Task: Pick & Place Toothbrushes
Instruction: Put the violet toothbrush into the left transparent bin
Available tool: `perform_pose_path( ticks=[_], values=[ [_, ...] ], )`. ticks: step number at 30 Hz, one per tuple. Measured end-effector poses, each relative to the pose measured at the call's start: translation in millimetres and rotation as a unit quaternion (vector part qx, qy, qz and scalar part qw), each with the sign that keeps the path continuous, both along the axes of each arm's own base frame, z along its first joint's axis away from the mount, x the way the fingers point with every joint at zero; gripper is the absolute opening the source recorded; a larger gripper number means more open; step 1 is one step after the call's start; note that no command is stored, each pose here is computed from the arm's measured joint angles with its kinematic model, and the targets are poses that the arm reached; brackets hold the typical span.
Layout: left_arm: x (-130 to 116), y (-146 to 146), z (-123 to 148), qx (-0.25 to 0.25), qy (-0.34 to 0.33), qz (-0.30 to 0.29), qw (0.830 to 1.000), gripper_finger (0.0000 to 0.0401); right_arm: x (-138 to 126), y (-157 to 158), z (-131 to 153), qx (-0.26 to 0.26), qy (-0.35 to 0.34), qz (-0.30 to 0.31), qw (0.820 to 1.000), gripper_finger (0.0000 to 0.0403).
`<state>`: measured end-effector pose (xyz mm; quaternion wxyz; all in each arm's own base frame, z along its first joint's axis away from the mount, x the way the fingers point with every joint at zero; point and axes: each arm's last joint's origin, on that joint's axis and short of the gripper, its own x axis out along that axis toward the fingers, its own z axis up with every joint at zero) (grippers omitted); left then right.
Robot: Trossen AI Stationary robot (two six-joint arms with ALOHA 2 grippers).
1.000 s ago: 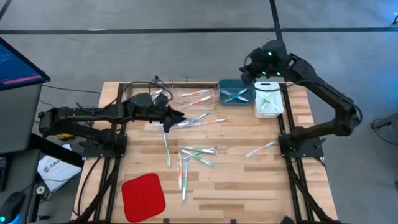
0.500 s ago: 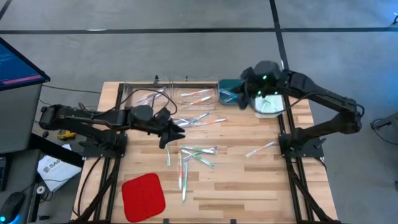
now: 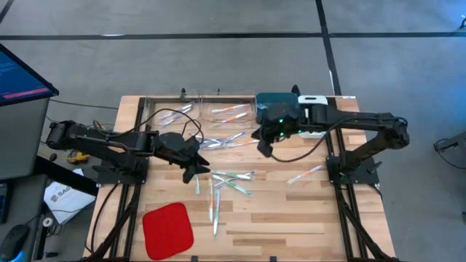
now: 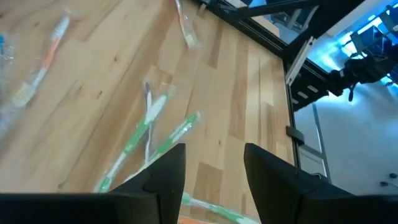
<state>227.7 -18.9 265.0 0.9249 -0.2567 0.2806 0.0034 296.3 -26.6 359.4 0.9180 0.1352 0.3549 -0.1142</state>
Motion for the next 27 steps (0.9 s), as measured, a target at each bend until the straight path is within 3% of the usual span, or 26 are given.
perform_pose_path(
  ticks=[14,21,27],
  values=[
    [-0.6,-1.9,-0.9,-0.007,0.007,0.001,1.000,0.0159,38.8,24.1,-24.1,0.016,-0.016,0.025,0.999,0.0150],
    [1.0,-1.8,-6.0,0.010,0.018,-0.006,1.000,0.0159,46.9,27.7,-29.5,0.017,-0.024,0.031,0.999,0.0174],
    [-6.4,-0.7,-44.4,0.014,0.086,0.005,0.996,0.0159,53.5,32.4,-37.8,0.018,-0.014,0.038,0.999,0.0174]
  ],
)
